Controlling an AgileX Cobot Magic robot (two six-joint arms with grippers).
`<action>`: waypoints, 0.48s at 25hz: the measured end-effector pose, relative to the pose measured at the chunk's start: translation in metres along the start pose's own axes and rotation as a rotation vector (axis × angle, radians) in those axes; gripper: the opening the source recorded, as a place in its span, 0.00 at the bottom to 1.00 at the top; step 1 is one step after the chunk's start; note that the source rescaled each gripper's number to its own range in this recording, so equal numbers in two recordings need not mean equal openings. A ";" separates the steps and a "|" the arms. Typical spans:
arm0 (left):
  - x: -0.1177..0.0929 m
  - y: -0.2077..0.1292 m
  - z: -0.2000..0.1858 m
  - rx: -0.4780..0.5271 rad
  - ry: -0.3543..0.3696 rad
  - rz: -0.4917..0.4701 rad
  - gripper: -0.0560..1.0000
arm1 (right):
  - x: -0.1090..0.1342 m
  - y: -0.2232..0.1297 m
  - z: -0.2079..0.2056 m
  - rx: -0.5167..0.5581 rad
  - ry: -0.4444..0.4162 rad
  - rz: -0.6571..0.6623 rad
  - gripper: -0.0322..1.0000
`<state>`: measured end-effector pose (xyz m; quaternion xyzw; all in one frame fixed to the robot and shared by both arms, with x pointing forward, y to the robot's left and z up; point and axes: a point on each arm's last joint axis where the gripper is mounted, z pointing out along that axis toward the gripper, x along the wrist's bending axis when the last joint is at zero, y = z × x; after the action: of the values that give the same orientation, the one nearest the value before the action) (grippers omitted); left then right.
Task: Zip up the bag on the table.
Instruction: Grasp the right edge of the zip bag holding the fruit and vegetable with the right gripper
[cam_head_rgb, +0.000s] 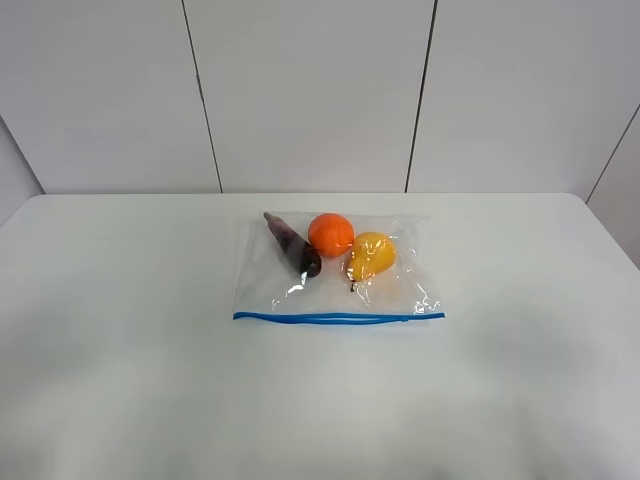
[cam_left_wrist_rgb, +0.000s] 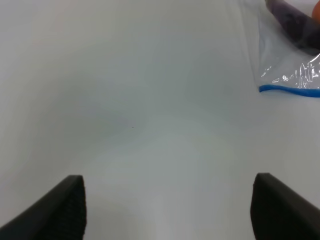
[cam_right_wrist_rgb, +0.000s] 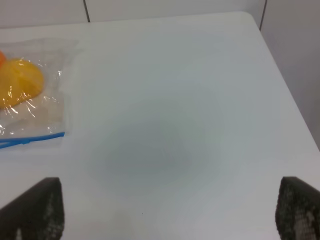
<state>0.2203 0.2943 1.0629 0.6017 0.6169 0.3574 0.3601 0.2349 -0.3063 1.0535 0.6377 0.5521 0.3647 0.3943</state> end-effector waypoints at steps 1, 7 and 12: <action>0.000 0.000 0.000 0.000 0.000 0.000 0.85 | 0.000 0.000 0.000 0.000 0.000 0.000 0.93; 0.000 0.000 0.000 0.000 0.000 0.000 0.85 | 0.000 0.000 0.000 0.000 0.000 0.000 0.93; 0.000 0.000 0.000 0.000 0.000 0.000 0.85 | 0.000 0.000 0.000 -0.001 -0.004 -0.021 0.93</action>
<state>0.2203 0.2943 1.0629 0.6017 0.6169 0.3574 0.3601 0.2349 -0.3067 1.0535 0.6327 0.5577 0.3593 0.3994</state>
